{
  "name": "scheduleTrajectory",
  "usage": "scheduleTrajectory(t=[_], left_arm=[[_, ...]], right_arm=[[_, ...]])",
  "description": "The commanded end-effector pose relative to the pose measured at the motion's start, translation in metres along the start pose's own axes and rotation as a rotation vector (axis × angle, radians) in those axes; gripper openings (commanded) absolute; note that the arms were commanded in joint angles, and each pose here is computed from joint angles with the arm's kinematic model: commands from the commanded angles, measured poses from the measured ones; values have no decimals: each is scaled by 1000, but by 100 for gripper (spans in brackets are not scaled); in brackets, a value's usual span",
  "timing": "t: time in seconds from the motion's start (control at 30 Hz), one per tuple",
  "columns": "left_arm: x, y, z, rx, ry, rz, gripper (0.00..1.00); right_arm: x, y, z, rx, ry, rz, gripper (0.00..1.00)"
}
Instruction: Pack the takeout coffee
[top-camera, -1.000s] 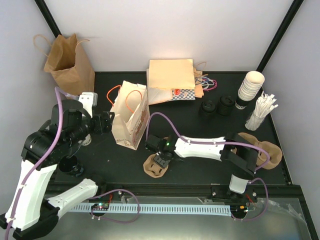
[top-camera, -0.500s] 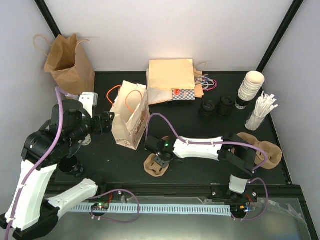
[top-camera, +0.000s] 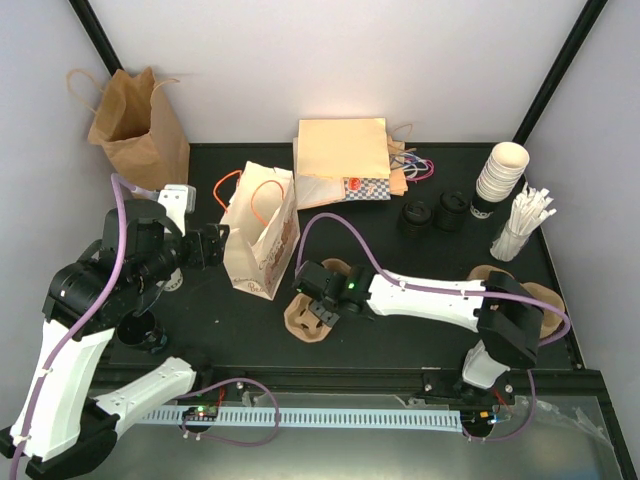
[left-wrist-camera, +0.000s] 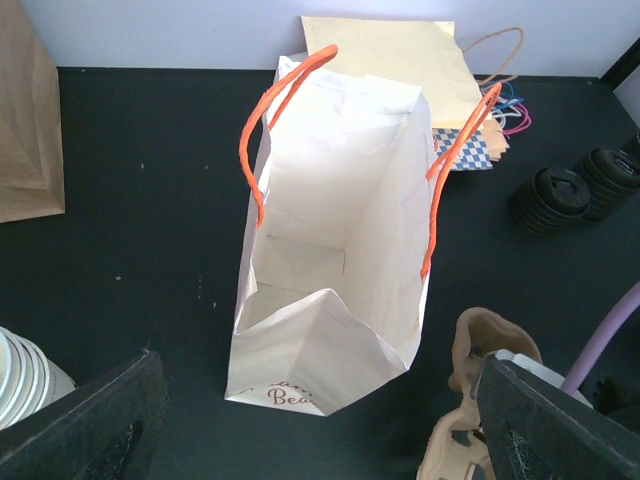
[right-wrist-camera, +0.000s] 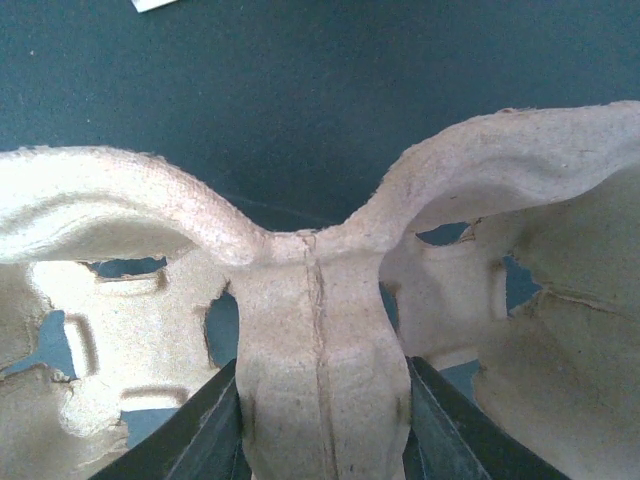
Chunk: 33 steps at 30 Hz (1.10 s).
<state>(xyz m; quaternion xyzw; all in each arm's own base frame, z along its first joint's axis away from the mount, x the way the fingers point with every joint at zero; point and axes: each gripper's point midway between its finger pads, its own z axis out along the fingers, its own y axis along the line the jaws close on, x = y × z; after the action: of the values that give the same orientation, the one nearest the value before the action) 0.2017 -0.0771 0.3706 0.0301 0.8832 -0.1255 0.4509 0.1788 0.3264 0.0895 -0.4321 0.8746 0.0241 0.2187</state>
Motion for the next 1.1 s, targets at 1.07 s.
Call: scheduleTrajectory(t=[1.07], left_arm=[[-24, 31, 70, -143, 138, 6, 89]], right_arm=[[-22, -101, -133, -40, -427, 263, 44]])
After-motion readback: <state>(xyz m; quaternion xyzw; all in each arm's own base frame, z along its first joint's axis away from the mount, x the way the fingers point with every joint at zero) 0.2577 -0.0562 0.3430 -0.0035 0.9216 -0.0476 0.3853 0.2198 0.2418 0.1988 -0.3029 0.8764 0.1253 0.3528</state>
